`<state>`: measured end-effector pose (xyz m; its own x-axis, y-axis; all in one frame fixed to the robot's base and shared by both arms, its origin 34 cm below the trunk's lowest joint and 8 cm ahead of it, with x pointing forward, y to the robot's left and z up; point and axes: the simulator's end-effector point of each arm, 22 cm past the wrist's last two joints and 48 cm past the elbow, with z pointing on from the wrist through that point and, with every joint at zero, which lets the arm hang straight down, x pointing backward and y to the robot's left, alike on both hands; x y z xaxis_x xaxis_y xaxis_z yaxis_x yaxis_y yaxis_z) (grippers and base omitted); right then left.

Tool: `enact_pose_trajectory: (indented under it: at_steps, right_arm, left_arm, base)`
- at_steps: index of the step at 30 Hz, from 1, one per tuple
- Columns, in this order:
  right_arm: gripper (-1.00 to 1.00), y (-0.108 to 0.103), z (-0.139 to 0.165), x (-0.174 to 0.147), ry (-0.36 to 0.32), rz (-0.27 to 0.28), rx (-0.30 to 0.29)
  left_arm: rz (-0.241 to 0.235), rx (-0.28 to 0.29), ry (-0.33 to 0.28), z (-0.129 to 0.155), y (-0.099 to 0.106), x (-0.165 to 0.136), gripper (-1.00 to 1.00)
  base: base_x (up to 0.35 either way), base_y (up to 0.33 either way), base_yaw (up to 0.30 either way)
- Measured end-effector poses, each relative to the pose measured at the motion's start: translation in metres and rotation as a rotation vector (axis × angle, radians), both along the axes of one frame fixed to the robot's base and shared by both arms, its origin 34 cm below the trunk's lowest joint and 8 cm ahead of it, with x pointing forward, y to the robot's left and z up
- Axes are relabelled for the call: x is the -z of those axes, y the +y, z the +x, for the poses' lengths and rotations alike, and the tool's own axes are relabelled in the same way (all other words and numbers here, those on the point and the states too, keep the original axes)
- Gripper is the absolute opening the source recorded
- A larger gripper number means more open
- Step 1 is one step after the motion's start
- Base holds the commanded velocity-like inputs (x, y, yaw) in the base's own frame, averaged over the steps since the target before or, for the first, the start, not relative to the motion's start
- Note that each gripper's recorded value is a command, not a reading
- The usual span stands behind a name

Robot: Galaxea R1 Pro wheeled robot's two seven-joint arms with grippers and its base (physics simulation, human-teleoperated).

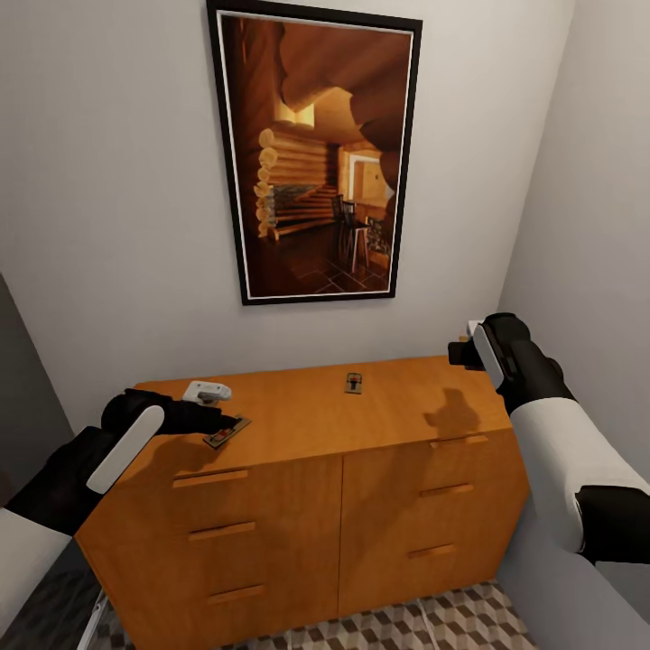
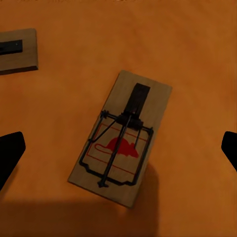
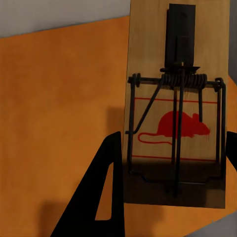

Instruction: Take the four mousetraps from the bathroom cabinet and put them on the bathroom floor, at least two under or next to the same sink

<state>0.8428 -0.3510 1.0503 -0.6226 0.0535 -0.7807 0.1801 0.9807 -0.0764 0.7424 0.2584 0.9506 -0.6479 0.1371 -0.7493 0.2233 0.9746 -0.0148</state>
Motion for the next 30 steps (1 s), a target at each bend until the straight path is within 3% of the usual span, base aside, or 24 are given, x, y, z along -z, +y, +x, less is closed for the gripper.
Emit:
enact_pose_trajectory:
  at_steps: [30]
  right_arm:
    - [-1.00,0.0000,0.0000,0.0000,0.000,0.000,0.000]
  left_arm:
    - [-0.003,0.020,0.006,-0.0017,-0.0002,0.0017,1.00]
  base:
    - [0.000,0.000,0.000]
